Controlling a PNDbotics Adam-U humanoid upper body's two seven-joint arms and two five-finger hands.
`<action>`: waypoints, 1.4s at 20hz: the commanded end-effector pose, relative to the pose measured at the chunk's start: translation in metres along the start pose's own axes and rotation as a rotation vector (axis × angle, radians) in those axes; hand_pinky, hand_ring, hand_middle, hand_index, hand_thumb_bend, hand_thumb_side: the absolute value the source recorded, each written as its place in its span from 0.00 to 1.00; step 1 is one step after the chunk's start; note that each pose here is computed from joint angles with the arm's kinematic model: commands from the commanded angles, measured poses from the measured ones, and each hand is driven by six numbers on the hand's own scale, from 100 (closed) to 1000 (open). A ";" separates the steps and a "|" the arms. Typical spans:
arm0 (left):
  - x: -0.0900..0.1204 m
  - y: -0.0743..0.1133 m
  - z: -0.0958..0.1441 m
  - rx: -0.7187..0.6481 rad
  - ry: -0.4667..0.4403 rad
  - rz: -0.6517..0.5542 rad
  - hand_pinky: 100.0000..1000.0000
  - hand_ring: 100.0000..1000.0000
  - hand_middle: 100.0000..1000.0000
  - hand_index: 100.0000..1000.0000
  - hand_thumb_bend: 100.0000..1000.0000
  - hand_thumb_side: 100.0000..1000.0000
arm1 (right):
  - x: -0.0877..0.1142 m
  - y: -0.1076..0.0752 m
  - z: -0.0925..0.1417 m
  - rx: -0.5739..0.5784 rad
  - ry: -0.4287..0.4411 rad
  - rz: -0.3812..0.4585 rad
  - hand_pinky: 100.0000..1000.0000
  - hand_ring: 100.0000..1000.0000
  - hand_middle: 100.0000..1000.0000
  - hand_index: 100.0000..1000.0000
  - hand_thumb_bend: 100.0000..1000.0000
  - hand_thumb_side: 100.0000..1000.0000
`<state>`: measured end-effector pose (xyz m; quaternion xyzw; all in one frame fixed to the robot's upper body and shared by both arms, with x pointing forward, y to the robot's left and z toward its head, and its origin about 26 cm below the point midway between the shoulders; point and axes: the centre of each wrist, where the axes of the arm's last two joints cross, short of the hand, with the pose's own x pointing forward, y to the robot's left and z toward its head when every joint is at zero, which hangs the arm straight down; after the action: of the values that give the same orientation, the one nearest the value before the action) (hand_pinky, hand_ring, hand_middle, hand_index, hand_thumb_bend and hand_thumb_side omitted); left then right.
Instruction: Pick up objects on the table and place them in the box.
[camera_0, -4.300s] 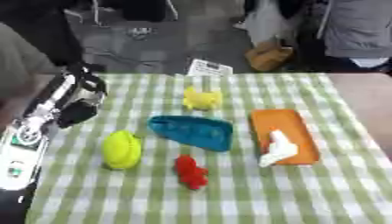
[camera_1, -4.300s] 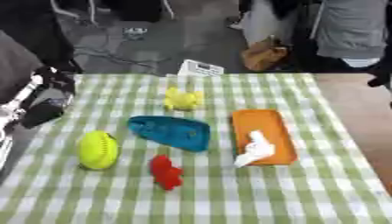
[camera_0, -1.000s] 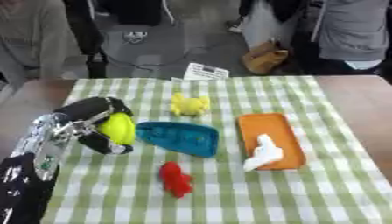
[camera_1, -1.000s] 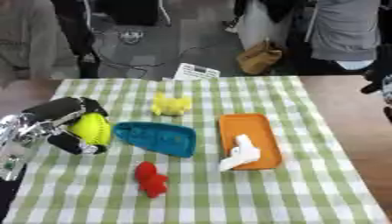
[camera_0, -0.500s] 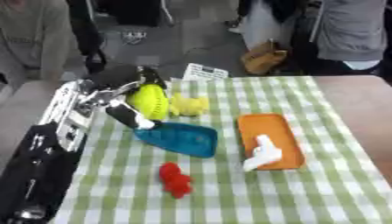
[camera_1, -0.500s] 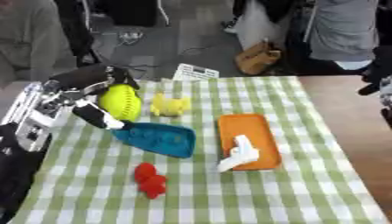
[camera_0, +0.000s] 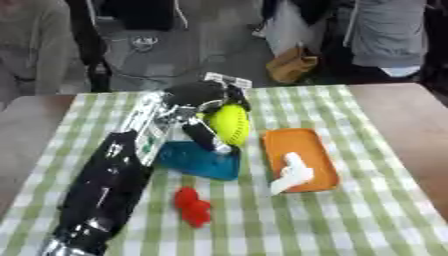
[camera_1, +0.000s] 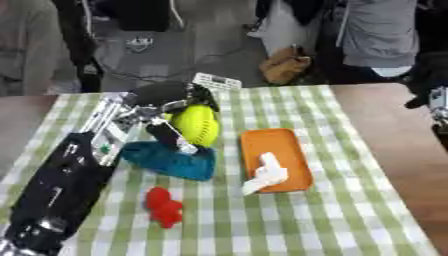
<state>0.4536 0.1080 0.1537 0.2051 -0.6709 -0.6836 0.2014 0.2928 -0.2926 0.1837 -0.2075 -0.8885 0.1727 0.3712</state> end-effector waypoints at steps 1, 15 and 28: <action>0.006 0.004 -0.014 0.027 -0.035 -0.076 0.00 0.23 0.38 0.50 0.19 0.00 | 0.008 -0.004 -0.006 -0.004 -0.040 -0.003 0.46 0.53 0.70 0.71 0.00 0.64; 0.036 -0.050 -0.047 0.137 -0.039 -0.191 0.13 0.29 0.41 0.56 0.33 0.00 | 0.009 0.000 -0.006 0.003 -0.042 -0.023 0.46 0.53 0.70 0.71 0.00 0.64; 0.024 -0.056 -0.044 0.305 0.129 -0.256 0.47 0.53 0.61 0.69 0.41 0.00 | 0.010 0.004 -0.007 0.010 -0.046 -0.053 0.46 0.53 0.70 0.71 0.00 0.65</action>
<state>0.4545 0.0637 0.0814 0.3459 -0.7122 -0.5950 0.1379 0.2942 -0.2849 0.1820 -0.1826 -0.8935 0.1684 0.3742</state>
